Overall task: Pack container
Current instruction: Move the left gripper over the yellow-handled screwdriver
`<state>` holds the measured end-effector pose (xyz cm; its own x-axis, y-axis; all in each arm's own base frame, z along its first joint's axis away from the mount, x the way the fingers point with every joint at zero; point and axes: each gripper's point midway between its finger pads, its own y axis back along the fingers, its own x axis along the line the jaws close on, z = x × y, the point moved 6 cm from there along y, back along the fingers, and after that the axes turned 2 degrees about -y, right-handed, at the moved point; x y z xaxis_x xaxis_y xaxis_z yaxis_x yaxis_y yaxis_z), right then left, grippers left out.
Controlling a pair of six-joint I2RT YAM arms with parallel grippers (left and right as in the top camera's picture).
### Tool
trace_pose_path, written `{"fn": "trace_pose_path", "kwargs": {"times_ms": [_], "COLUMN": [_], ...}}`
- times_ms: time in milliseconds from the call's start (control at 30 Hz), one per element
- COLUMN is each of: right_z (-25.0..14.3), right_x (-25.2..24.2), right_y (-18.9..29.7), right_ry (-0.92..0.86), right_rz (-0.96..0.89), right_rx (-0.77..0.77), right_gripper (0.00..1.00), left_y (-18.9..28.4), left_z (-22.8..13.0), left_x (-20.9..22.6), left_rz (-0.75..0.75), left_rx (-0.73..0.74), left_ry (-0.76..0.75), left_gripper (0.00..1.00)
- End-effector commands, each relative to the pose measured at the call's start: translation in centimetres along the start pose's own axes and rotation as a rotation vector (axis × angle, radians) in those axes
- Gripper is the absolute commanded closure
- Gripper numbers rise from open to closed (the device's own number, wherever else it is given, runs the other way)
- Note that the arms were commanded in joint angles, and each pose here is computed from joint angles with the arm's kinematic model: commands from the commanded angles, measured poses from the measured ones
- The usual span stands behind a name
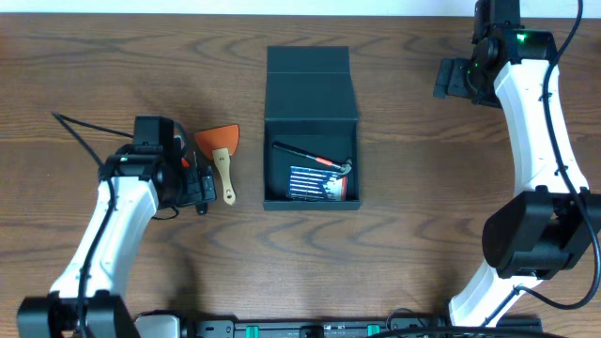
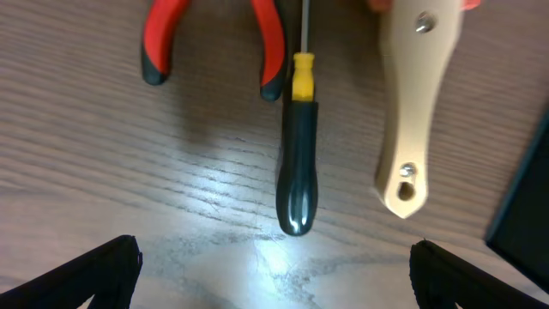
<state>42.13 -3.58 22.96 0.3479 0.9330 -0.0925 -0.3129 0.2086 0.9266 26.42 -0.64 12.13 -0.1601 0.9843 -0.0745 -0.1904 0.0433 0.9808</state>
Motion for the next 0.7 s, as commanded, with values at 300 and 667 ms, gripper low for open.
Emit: {"fn": "trace_pose_path", "kwargs": {"times_ms": [300,667], "right_z": [0.6,0.6], "right_x": [-0.3,-0.4], "right_y": [1.0,1.0], "right_ry": [-0.029,-0.029], "right_rz": [-0.002,-0.002], "right_rx": [-0.033,-0.033], "right_gripper": [0.01,0.01], "left_y": [-4.2,-5.3], "left_z": [0.2,0.5], "left_x": [0.5,0.5], "left_rz": [0.036,0.038], "left_rx": [0.087,0.095], "left_ry": [0.017,0.017], "left_gripper": [0.01,0.01]}}
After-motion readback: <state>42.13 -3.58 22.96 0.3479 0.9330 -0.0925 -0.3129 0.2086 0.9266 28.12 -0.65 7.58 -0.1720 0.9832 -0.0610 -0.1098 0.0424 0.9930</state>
